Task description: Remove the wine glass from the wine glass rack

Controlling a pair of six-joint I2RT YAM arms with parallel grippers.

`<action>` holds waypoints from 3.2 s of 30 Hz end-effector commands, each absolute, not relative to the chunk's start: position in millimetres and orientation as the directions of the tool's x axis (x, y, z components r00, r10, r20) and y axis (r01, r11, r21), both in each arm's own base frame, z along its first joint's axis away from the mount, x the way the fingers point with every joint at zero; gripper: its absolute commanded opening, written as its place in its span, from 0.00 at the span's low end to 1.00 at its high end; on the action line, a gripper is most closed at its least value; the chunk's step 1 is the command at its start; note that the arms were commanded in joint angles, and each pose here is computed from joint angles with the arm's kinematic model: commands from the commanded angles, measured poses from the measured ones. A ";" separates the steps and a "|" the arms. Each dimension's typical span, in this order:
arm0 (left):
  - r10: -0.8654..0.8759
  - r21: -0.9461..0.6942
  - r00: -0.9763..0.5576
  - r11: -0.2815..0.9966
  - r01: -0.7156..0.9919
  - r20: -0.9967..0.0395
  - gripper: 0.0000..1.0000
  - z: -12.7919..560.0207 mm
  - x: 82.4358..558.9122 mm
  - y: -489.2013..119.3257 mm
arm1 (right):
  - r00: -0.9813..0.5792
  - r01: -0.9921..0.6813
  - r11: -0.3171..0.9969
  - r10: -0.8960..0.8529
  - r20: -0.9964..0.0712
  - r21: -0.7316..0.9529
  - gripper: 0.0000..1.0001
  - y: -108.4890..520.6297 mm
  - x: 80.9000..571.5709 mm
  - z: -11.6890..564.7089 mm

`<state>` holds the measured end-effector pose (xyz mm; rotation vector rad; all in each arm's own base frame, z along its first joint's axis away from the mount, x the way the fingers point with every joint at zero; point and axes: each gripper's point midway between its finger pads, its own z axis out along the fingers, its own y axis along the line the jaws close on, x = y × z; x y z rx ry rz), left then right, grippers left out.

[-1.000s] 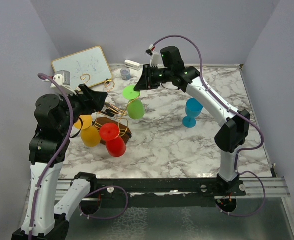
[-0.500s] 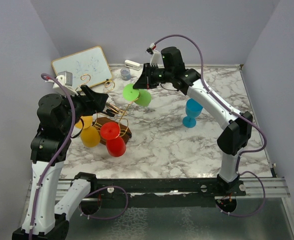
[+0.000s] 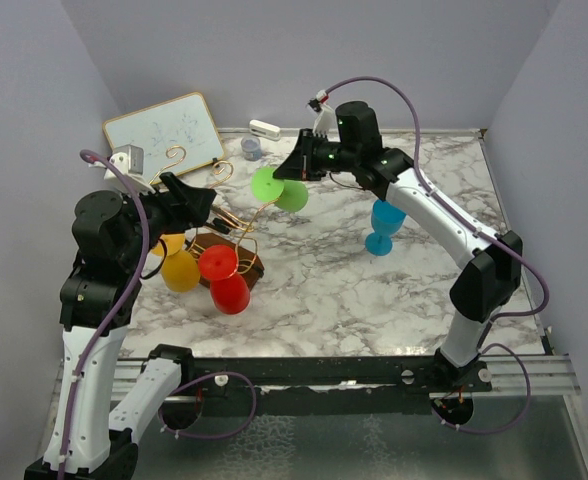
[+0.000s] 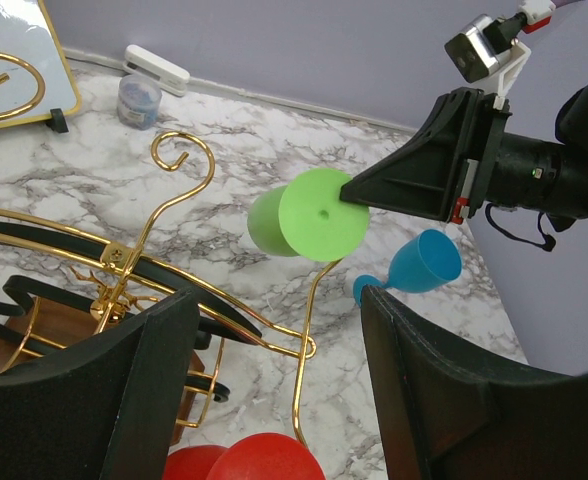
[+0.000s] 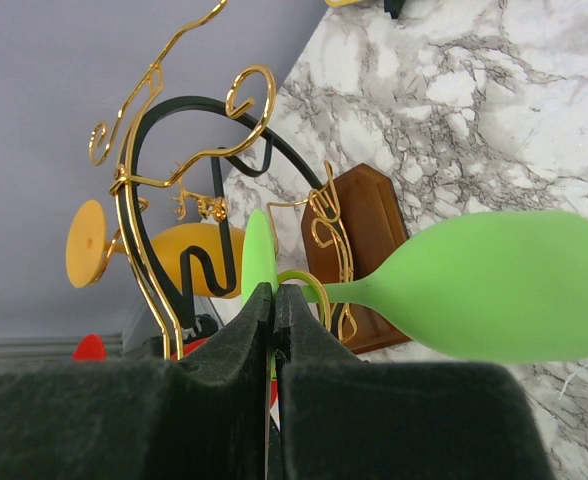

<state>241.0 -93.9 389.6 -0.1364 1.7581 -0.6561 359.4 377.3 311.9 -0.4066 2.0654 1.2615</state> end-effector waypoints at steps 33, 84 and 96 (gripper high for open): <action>-0.447 -0.522 -0.297 0.812 0.260 -0.843 0.67 391.3 240.6 -97.8 | -0.721 -0.662 0.286 0.008 -0.693 0.693 0.01 413.3 337.9 333.1; -0.455 -0.860 -0.733 0.205 0.467 -0.506 0.66 418.0 193.9 -193.0 | 0.693 -0.592 0.490 -0.097 -0.715 -0.640 0.01 228.6 204.5 425.9; -0.512 -0.923 -0.776 0.106 0.369 -0.369 0.67 436.7 206.6 -196.3 | 0.888 -0.339 0.334 -0.196 -0.417 -0.879 0.01 290.7 213.3 432.1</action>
